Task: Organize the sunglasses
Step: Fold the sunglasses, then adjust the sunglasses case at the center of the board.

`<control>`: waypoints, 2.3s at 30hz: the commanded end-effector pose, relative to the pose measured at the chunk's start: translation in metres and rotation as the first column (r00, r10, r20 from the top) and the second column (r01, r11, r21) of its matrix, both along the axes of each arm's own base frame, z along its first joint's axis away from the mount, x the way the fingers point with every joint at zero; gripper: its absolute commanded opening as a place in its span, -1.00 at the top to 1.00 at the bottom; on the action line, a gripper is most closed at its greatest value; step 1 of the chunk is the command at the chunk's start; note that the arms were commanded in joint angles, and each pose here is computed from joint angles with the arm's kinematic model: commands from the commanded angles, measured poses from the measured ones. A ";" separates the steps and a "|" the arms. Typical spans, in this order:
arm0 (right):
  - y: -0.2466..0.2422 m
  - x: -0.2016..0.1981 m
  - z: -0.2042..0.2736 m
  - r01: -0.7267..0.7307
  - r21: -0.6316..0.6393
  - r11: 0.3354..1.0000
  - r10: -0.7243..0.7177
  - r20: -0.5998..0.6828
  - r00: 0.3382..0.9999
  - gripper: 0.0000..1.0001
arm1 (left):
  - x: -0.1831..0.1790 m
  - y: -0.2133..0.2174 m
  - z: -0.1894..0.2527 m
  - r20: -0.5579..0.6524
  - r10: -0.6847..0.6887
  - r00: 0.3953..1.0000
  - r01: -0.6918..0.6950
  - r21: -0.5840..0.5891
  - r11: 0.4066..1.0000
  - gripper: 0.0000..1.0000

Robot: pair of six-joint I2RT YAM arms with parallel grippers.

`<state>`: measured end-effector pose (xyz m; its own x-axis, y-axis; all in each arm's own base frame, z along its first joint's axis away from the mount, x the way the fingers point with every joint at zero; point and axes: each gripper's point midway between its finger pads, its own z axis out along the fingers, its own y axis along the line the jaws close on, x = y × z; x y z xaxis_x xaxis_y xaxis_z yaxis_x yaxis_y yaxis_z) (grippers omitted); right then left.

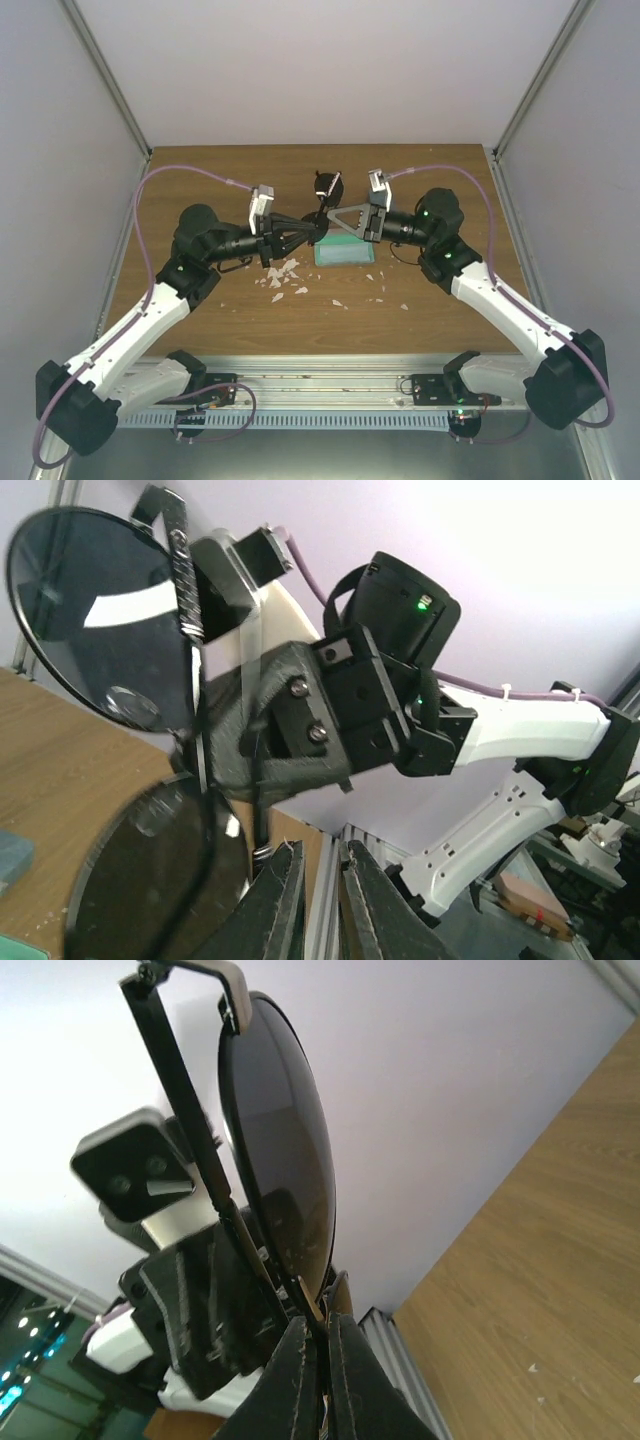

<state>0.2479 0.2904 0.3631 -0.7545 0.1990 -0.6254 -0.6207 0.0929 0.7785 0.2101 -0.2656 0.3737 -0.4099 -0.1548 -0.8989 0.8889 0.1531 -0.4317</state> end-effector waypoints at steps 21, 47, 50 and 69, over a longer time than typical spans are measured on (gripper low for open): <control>-0.093 0.048 -0.123 0.483 -0.374 0.792 -0.563 -0.139 0.815 0.99 | 0.129 0.047 -0.172 -0.375 0.650 0.660 -0.435 0.515 0.739 0.28; -0.115 0.033 -0.166 0.491 -0.472 0.733 -0.621 -0.169 0.765 0.99 | 0.204 0.001 -0.345 -0.626 0.552 0.552 -0.114 0.599 0.793 0.79; -0.115 0.032 -0.170 0.485 -0.482 0.729 -0.628 -0.191 0.754 0.99 | 0.198 -0.004 -0.353 -0.658 0.514 0.549 -0.071 0.577 0.814 0.78; -0.129 0.028 -0.221 0.461 -0.590 0.662 -0.714 -0.310 0.628 0.99 | 0.125 -0.029 -0.364 -0.740 0.372 0.560 0.078 0.494 0.866 0.77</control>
